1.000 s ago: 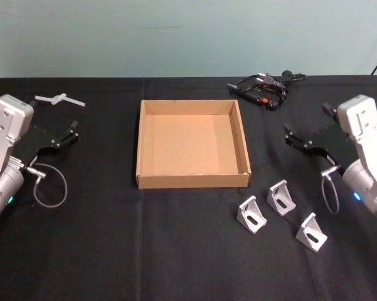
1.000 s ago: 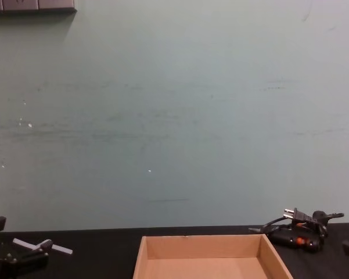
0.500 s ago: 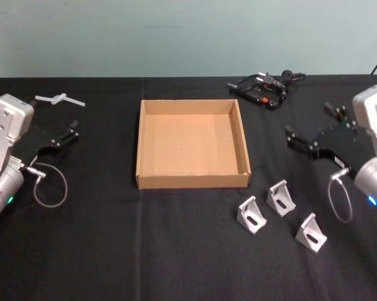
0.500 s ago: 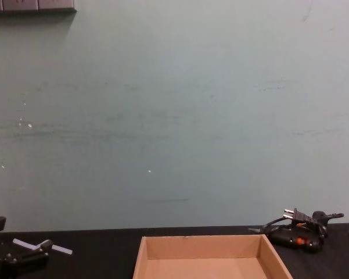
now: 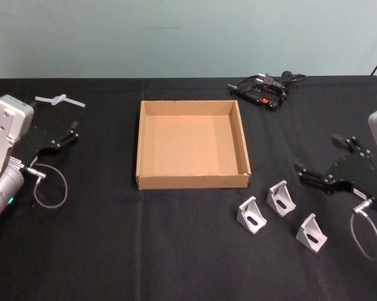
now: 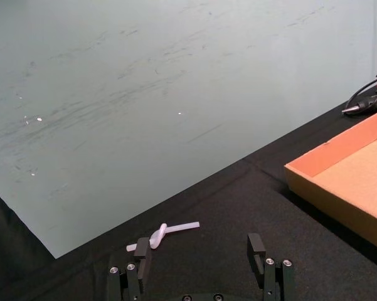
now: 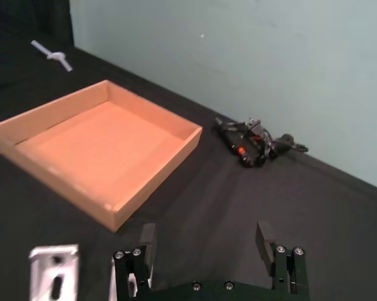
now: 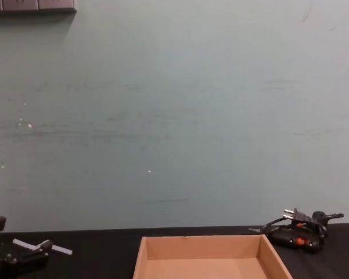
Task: Use one hand to pick up the angle iron from the table and place it into the box.
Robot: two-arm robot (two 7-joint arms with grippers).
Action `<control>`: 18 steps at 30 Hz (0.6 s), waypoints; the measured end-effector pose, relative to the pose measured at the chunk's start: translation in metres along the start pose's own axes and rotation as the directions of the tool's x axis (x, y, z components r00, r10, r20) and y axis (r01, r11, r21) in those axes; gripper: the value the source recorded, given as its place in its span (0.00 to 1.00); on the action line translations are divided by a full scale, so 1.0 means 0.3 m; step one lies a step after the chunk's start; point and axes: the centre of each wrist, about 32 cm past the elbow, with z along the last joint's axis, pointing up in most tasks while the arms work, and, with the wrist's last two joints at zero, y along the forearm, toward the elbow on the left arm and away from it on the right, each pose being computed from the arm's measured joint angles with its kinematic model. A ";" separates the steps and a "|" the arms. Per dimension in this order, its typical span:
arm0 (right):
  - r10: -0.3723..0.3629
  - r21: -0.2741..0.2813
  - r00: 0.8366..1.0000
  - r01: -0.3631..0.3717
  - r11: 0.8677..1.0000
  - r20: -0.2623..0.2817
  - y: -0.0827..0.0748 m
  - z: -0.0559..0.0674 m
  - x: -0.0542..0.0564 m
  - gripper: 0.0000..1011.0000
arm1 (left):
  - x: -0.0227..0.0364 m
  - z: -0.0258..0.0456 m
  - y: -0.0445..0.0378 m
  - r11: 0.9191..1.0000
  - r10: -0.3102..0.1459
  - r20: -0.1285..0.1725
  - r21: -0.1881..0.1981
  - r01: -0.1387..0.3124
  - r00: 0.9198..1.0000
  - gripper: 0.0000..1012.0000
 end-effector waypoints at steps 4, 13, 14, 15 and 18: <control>0.027 -0.035 1.000 -0.027 0.999 -0.001 -0.047 0.012 -0.009 0.99 | 0.000 0.000 0.000 1.000 0.000 0.000 0.000 0.000 1.000 0.99; 0.091 -0.136 0.996 -0.093 0.986 -0.023 -0.101 0.026 -0.016 0.99 | 0.000 0.000 0.000 1.000 0.000 0.000 0.000 0.000 1.000 0.99; 0.095 -0.142 0.995 -0.098 0.985 -0.025 -0.103 0.025 -0.019 0.99 | 0.000 0.000 0.000 1.000 0.000 0.000 0.000 0.000 1.000 0.99; 0.105 -0.154 0.994 -0.109 0.982 -0.030 -0.107 0.021 -0.024 0.99 | 0.000 0.000 0.000 1.000 0.000 0.000 0.000 0.000 1.000 0.99; 0.124 -0.176 0.992 -0.129 0.976 -0.038 -0.117 0.011 -0.040 0.99 | 0.000 0.000 0.000 1.000 0.000 0.000 0.000 0.000 1.000 0.99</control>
